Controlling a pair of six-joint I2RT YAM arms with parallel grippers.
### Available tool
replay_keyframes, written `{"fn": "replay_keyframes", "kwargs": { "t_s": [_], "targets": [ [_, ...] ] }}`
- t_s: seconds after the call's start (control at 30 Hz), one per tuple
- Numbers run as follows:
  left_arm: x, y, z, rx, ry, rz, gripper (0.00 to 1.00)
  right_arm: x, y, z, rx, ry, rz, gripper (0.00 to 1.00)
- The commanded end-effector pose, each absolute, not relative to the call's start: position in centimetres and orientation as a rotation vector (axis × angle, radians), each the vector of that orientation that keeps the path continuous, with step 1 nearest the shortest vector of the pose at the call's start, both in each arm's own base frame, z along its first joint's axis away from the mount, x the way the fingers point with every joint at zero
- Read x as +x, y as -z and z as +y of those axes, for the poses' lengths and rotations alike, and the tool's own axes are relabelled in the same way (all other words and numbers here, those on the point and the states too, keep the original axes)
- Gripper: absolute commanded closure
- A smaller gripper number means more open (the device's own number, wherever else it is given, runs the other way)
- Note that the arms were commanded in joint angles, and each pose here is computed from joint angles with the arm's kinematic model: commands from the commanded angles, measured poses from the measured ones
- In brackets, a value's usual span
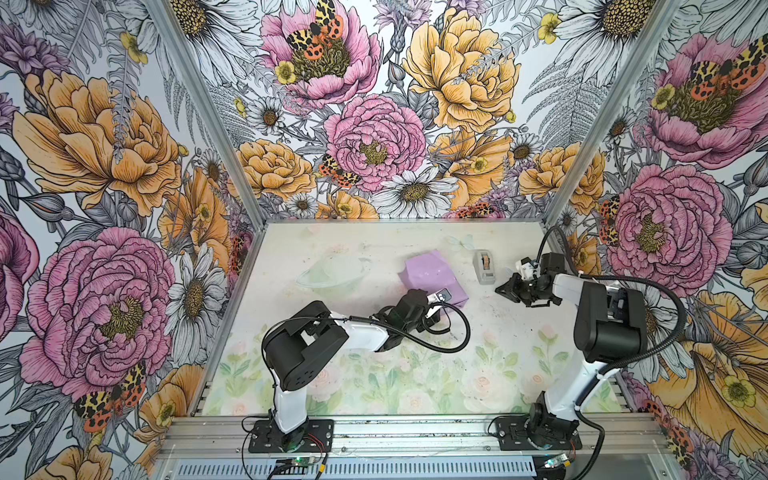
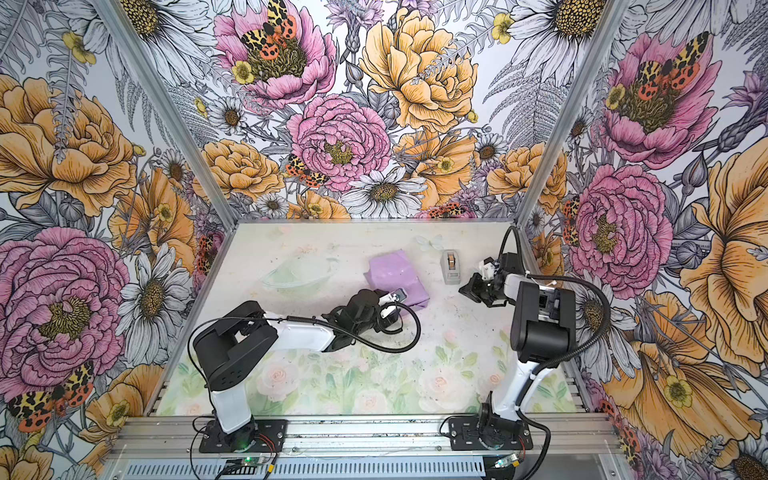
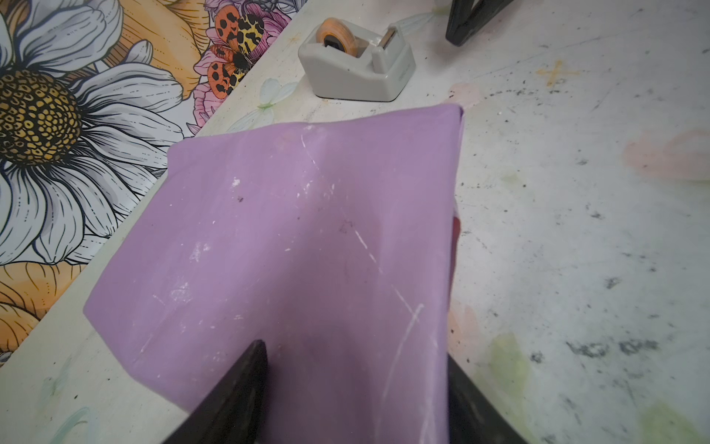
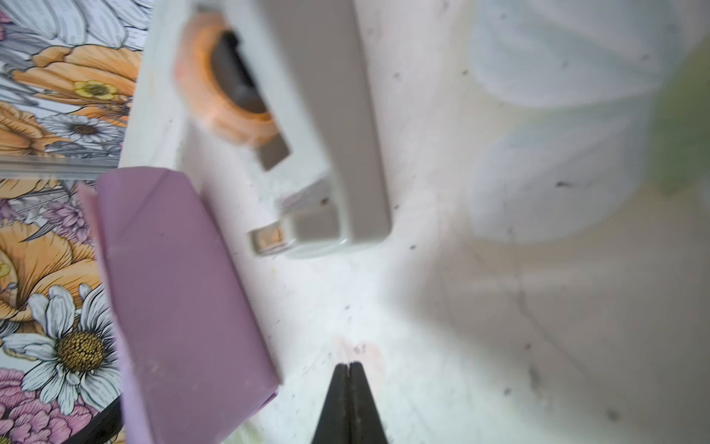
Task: Wrap the gift box in paper
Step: 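Carry the right gripper back to the box end beside the left gripper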
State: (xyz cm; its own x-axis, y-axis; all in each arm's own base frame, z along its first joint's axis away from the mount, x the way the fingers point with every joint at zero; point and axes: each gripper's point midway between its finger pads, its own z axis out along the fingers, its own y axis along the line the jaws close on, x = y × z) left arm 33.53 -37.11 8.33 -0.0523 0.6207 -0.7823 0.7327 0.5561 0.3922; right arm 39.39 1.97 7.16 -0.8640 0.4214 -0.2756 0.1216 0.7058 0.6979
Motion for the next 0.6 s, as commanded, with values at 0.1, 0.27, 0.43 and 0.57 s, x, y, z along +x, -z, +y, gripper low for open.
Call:
{"fn": "replay_keyframes", "kwargs": {
  "t_s": [0.1, 0.27, 0.43, 0.57],
  "targets": [
    [32.1, -3.0, -35.2, 1.229, 0.124, 1.908, 0.36, 37.0, -13.5, 8.0, 0.076, -1.056, 2.317, 1.0],
    [32.0, -3.1, -35.2, 1.227, 0.126, 1.909, 0.36, 34.0, -14.1, 12.7, -0.07, -1.125, 2.28, 1.0],
    [31.9, -3.0, -35.3, 1.231, 0.132, 1.909, 0.36, 32.0, -13.8, 15.5, -0.119, -1.213, 2.233, 1.0],
    [32.0, -3.1, -35.2, 1.228, 0.133, 1.909, 0.36, 31.2, -12.8, 16.7, -0.145, -1.236, 2.25, 1.0]
  ]
}}
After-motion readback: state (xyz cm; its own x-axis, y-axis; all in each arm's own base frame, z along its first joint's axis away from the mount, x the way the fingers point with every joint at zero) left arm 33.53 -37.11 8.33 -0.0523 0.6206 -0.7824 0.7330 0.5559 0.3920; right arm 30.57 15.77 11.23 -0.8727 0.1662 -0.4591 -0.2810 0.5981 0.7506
